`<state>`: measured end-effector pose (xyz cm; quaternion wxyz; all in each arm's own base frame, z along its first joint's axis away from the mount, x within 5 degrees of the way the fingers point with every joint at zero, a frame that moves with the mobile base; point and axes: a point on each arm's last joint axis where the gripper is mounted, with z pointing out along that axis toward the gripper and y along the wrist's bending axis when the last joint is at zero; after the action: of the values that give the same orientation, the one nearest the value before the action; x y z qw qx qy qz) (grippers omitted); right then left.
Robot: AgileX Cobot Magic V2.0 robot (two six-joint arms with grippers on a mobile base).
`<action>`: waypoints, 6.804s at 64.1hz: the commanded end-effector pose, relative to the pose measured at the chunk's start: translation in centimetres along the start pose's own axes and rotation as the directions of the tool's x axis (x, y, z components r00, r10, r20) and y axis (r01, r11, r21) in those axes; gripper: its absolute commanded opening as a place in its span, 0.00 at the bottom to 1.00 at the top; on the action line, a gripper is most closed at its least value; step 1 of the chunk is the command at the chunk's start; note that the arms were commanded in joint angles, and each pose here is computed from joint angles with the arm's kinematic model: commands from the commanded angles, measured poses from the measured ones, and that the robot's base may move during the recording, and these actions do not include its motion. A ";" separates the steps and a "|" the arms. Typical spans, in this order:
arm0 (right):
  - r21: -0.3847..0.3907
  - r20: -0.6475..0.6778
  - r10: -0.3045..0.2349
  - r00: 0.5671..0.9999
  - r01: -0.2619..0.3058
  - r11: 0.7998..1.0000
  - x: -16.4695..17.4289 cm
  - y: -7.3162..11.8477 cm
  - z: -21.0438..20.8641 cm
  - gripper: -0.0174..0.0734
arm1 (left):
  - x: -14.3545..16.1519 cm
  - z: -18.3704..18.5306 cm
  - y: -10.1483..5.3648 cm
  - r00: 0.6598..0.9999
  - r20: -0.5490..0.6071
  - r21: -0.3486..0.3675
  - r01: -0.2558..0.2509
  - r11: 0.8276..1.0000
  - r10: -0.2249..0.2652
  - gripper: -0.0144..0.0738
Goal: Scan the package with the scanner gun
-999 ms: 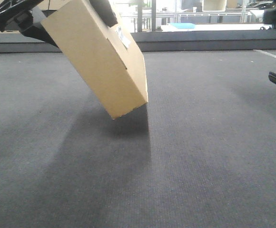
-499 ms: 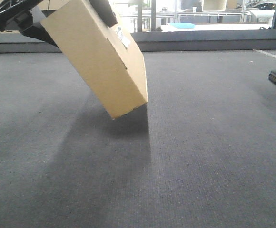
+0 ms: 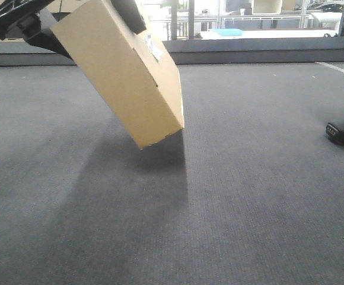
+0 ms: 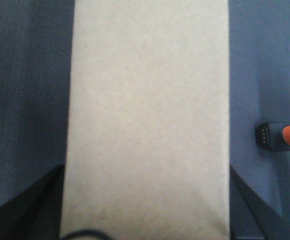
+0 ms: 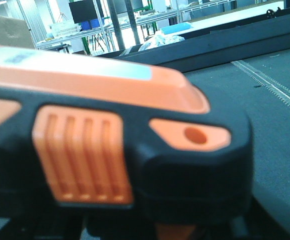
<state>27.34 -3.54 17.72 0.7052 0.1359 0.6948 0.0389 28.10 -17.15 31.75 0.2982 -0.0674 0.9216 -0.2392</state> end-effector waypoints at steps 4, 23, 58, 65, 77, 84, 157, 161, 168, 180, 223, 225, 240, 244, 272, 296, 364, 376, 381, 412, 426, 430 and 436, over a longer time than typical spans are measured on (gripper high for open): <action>-0.023 0.047 -0.002 0.999 0.003 1.000 -0.4 0.1 0.0 0.05 | -0.2 -0.2 -0.4 1.000 0.025 0.022 -0.010 1.000 0.009 0.04; -0.037 0.044 -0.008 0.999 0.009 0.999 -0.4 0.3 0.0 0.59 | -0.2 -0.2 -0.4 1.000 0.025 0.022 -0.010 1.000 0.009 0.04; -0.041 -0.004 -0.017 1.000 0.017 0.999 -0.6 0.5 -0.4 0.81 | -0.2 -0.2 -0.4 1.000 0.025 0.022 -0.010 1.000 0.009 0.04; -0.034 -0.031 -0.019 0.999 0.018 0.999 -0.9 0.5 -1.4 0.81 | -0.2 -0.2 -0.4 1.000 0.025 0.022 -0.010 1.000 0.009 0.04; -0.036 -0.064 -0.027 0.998 0.025 0.999 -1.3 0.7 -3.6 0.81 | -0.2 -0.2 -0.4 1.000 0.025 0.022 -0.010 1.000 0.009 0.04; -0.047 -0.098 -0.043 0.994 0.039 0.998 -1.6 0.9 -5.0 0.81 | -0.2 -0.2 -0.4 1.000 0.025 0.022 -0.010 1.000 0.009 0.04; -0.036 0.120 -0.024 0.993 0.028 0.999 -10.1 2.4 -19.8 0.01 | -0.2 -0.2 -0.4 1.000 0.025 0.022 -0.010 1.000 0.009 0.04; -0.047 0.170 -0.023 0.985 0.031 0.998 -10.6 2.5 -20.6 0.01 | -0.2 -0.2 -0.4 1.000 0.025 0.022 -0.010 1.000 0.009 0.04; -0.055 0.204 -0.021 0.979 0.033 0.998 -10.8 2.5 -21.3 0.01 | -0.2 -0.2 -0.4 1.000 0.025 0.022 -0.010 1.000 0.009 0.04; -0.055 0.205 -0.021 0.979 0.033 0.998 -10.8 2.5 -21.4 0.01 | -0.2 -0.2 -0.4 1.000 0.025 0.022 -0.010 1.000 0.009 0.04; -0.055 0.204 -0.021 0.979 0.033 0.998 -10.8 2.5 -21.4 0.01 | -2.6 -5.2 5.0 0.991 0.029 -0.259 -0.118 0.959 0.129 0.04; -0.055 0.204 -0.021 0.979 0.033 0.998 -10.8 2.5 -21.4 0.01 | -2.7 -5.9 5.3 0.986 0.027 -0.277 -0.152 0.949 0.166 0.04; -0.055 0.204 -0.021 0.979 0.033 0.998 -10.8 2.5 -21.4 0.01 | -3.5 -9.6 7.8 0.917 -0.029 -0.395 -0.375 0.838 0.397 0.04; -0.055 0.204 -0.021 0.979 0.033 0.998 -10.8 2.5 -21.4 0.01 | -3.7 -10.0 8.8 0.919 -0.059 -0.418 -0.378 0.826 0.390 0.04; -0.055 0.204 -0.021 0.979 0.033 0.998 -10.8 2.5 -21.4 0.01 | -3.7 -9.3 13.5 0.959 -0.054 -0.357 -0.277 0.892 0.277 0.04; -0.055 0.204 -0.021 0.979 0.033 0.998 -10.8 2.5 -21.4 0.01 | -3.0 -7.9 14.8 0.940 -0.030 -0.396 -0.322 0.860 0.339 0.04; -0.055 0.204 -0.021 0.979 0.033 0.998 -10.8 2.5 -21.4 0.01 | -5.0 -8.1 14.2 0.961 -0.053 -0.406 -0.269 0.873 0.272 0.81; -0.055 0.204 -0.021 0.979 0.033 0.998 -10.8 2.5 -21.4 0.01 | -6.1 -10.9 12.6 0.953 0.022 -0.407 -0.268 0.873 0.302 0.78; -0.055 0.204 -0.021 0.979 0.033 0.998 -10.8 2.5 -21.4 0.01 | -5.8 -12.0 12.2 0.952 0.034 -0.402 -0.265 0.876 0.303 0.72; -0.055 0.204 -0.021 0.979 0.033 0.998 -10.8 2.5 -21.4 0.01 | -1.6 -15.2 12.0 0.945 0.122 -0.392 -0.235 0.889 0.304 0.04; -0.055 0.204 -0.021 0.979 0.033 0.998 -10.8 2.5 -21.4 0.01 | 2.5 -16.2 12.8 0.833 0.391 -0.381 -0.240 0.893 0.391 0.04; -0.055 0.204 -0.021 0.979 0.033 0.998 -10.8 2.5 -21.4 0.01 | 3.6 -16.5 13.0 0.789 0.459 -0.379 -0.241 0.894 0.408 0.04; -0.055 0.204 -0.021 0.979 0.033 0.998 -10.8 2.5 -21.4 0.01 | 5.2 -17.2 13.2 0.710 0.578 -0.359 -0.223 0.906 0.403 0.04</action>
<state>6.30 -0.79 28.58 0.7684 0.1114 0.6290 0.0387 15.23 -0.13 34.72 0.5599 -0.0109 0.8284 -0.0116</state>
